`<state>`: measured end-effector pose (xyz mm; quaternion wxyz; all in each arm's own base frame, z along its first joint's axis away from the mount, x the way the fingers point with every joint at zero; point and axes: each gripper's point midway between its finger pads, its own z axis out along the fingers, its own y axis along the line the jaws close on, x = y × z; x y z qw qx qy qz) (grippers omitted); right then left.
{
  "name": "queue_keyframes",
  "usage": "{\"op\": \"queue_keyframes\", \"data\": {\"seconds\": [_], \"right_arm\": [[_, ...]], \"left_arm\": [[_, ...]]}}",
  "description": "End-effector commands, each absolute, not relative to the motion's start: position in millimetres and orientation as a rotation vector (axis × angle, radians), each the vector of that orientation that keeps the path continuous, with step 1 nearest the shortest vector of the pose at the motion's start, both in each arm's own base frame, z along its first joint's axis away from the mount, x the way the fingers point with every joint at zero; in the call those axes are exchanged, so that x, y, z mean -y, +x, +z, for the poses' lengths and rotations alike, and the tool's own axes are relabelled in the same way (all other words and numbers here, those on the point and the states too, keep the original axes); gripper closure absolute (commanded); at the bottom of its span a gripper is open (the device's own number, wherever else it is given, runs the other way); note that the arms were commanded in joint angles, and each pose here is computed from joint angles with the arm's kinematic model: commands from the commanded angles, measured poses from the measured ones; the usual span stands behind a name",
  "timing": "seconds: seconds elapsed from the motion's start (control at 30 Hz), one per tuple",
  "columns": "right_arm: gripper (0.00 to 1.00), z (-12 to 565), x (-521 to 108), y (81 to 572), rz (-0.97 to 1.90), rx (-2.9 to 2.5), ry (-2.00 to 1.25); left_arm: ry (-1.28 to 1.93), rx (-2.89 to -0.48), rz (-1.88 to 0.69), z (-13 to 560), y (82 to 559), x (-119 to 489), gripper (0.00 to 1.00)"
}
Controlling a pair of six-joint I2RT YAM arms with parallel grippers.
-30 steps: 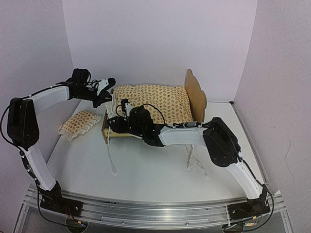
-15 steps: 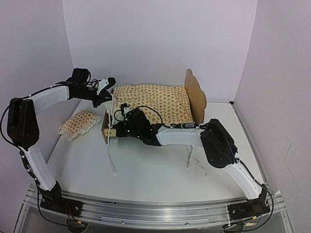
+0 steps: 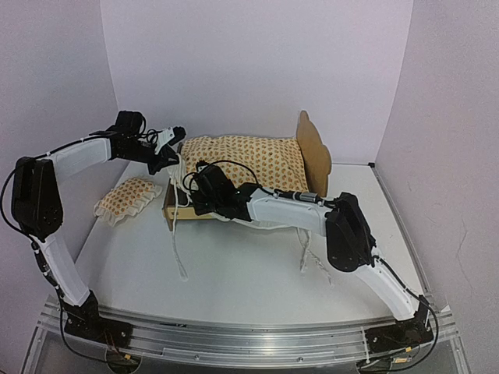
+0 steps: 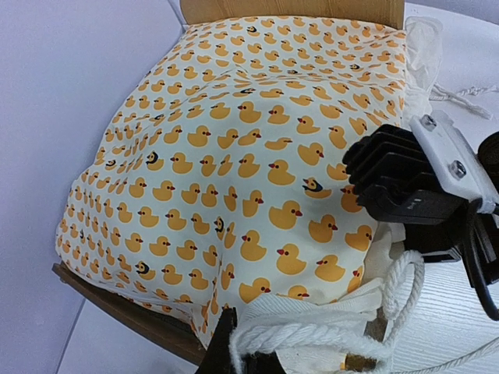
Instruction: Set up the pet bed
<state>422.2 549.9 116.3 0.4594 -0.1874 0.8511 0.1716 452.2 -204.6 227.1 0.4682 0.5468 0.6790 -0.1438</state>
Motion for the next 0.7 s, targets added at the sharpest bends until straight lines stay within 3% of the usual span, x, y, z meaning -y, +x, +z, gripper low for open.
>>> {"op": "queue_keyframes", "data": {"seconds": [0.0,0.13,0.17,0.27,0.37,0.53,0.67], "right_arm": [[1.00,88.2,-520.8,426.7,0.175,-2.165,-0.548],[1.00,85.9,-518.7,425.3,0.249,-2.215,-0.549],[0.95,89.2,-523.8,420.2,0.291,-2.217,-0.602],[0.68,108.6,-542.3,392.4,0.460,-2.206,-0.772],[0.55,145.0,-544.8,370.7,0.603,-2.155,-0.836],[0.53,191.2,-538.0,355.3,0.722,-2.063,-0.860],[0.57,193.1,-537.1,350.3,0.777,-2.097,-0.815]], "left_arm": [[1.353,-1.656,-0.370,231.2,441.5,205.2,1.00],[1.358,-1.669,-0.379,225.4,439.7,207.4,1.00],[1.359,-1.671,-0.382,224.8,438.9,208.4,1.00],[1.356,-1.677,-0.392,223.9,437.3,209.7,1.00],[1.357,-1.681,-0.390,220.5,437.5,209.1,1.00],[1.315,-1.707,-0.320,212.1,452.6,203.6,1.00],[1.279,-1.740,-0.268,208.7,465.9,198.2,1.00]]}}
